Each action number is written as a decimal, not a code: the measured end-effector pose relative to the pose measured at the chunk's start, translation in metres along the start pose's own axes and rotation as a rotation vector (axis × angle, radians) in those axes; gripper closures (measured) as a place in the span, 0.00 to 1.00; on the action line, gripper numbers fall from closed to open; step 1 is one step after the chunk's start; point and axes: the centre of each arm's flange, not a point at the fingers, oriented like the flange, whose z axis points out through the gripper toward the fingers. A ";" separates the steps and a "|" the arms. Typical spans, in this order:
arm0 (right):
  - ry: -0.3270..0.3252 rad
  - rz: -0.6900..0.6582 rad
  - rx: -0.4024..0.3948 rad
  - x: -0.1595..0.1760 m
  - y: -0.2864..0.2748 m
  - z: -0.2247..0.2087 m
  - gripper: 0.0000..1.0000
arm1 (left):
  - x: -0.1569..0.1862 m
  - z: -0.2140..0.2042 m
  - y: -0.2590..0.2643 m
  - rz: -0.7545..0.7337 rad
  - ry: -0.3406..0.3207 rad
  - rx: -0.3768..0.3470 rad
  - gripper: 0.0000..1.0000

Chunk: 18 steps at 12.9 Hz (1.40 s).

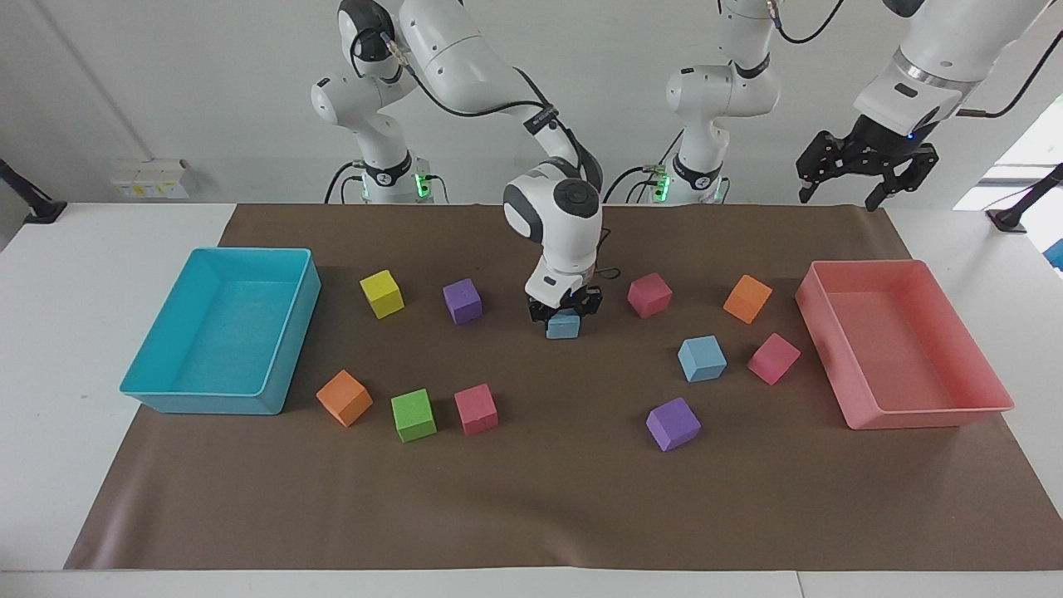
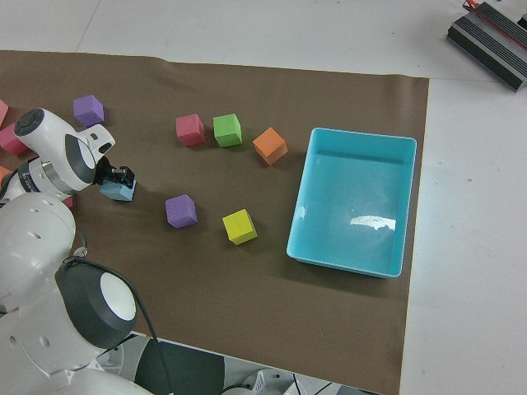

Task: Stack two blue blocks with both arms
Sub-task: 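Lower the light blue cube at the table center and open the right gripper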

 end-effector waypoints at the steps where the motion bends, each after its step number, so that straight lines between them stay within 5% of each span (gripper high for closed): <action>1: 0.001 -0.007 0.000 0.000 -0.001 0.000 0.38 | 0.000 0.000 0.001 0.001 -0.003 0.000 0.00; 15: -0.006 0.020 -0.004 0.000 0.005 0.004 0.35 | 0.006 -0.004 0.006 0.013 0.047 0.005 0.00; 17: -0.008 0.023 -0.005 0.001 0.006 0.004 0.22 | 0.006 -0.004 0.007 0.013 0.047 0.005 0.00; 18: -0.008 0.024 -0.005 0.001 0.007 0.004 0.07 | 0.006 -0.004 0.007 0.013 0.047 0.006 0.00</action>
